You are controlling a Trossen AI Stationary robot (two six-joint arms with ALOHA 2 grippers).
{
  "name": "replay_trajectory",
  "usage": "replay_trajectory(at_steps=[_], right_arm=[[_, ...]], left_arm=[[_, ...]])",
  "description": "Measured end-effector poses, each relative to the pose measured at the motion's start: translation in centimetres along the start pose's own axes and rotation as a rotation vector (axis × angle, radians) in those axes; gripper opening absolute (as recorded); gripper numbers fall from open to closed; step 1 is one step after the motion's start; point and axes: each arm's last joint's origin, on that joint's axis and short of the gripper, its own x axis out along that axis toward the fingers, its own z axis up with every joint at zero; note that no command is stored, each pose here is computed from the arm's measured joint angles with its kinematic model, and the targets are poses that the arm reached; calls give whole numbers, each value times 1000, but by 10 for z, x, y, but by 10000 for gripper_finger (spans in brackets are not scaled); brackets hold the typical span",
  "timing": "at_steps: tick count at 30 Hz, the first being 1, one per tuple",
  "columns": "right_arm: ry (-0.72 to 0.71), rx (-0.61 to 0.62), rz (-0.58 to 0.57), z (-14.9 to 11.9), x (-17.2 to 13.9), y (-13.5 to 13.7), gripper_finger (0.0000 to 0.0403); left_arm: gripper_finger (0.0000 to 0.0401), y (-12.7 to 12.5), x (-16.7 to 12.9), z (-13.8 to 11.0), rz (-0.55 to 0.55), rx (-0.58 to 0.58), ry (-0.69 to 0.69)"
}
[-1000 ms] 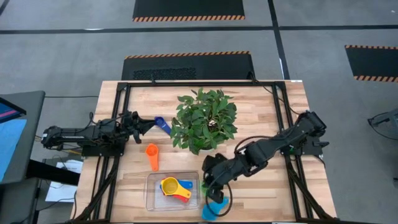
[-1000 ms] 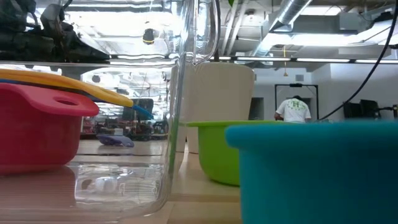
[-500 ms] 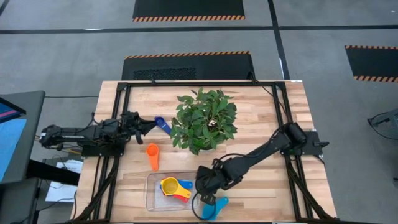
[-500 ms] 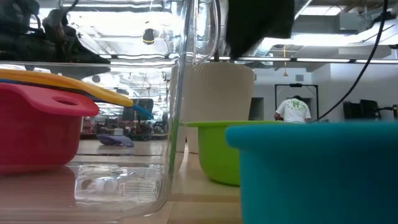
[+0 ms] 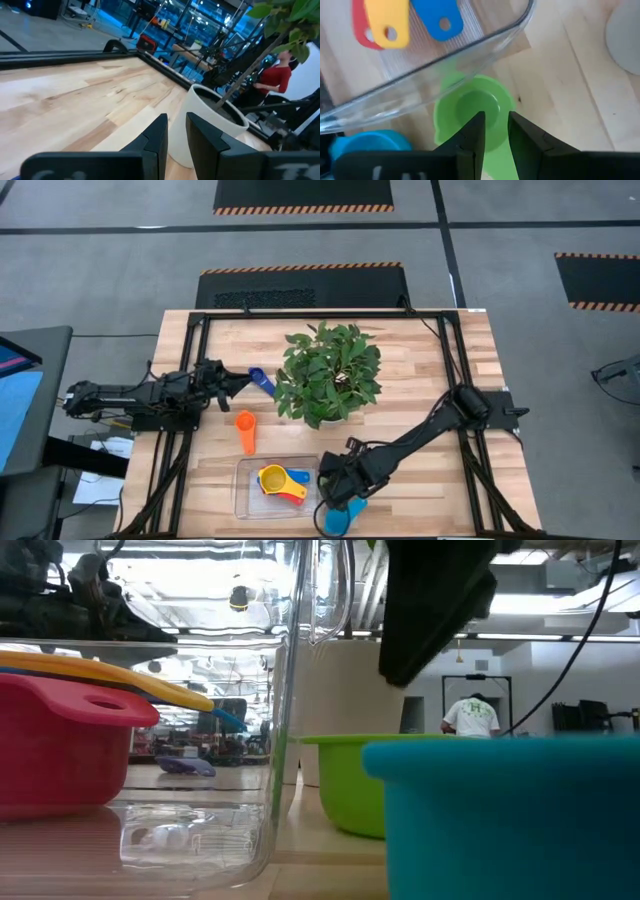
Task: Nest measuring cups in basket
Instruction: Stack the green measuring cup on the yellow measuring cup
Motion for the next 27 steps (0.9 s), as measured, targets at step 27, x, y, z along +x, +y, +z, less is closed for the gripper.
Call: replay_trajectory(at_steps=[27], right_arm=[[-9, 35, -50, -18, 9, 2, 108]], left_arm=[[59, -1, 0, -1, -32, 69, 19]])
